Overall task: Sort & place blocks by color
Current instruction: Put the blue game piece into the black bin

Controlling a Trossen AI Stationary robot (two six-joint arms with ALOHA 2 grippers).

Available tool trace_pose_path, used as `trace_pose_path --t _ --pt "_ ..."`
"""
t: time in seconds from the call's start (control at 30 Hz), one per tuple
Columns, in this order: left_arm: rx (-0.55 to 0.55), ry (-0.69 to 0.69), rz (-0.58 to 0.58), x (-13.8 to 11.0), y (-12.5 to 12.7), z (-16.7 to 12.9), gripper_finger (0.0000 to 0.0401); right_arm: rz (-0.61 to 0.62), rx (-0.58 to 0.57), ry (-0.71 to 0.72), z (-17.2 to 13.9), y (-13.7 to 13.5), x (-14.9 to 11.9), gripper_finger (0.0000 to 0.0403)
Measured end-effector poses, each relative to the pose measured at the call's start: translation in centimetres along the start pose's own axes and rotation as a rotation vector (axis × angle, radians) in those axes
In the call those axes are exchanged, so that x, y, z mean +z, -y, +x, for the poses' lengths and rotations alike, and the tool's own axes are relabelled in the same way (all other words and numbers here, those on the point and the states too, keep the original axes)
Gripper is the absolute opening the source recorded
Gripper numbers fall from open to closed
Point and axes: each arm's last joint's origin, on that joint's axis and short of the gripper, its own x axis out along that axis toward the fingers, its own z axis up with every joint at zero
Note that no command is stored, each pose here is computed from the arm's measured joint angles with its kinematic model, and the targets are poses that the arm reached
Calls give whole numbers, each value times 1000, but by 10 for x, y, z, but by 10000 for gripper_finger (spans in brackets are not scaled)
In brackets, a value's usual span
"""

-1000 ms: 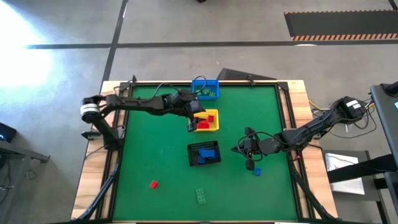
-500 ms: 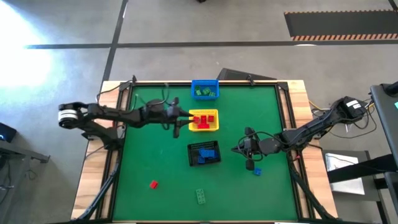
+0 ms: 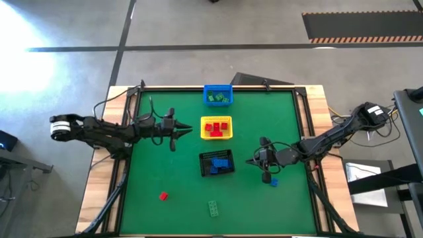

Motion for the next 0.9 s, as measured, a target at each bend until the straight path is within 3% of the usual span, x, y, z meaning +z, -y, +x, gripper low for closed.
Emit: trace_pose_path --t 0.17,0.33,0.57,0.77,0.9 --pt "1 12 3 0 1 -7 35 -27 52 -84 -5 -21 18 28" --pt "2 11 1 -1 1 -8 35 91 -11 -303 -22 -38 32 81" --pt "1 1 -1 -2 2 -8 35 261 -141 -555 -53 -50 31 177" --pt "1 -5 -2 -3 2 -8 35 372 -146 -620 -61 -57 25 251" --pt "1 -5 -2 -3 2 -8 35 371 -157 -685 -55 -64 16 283"
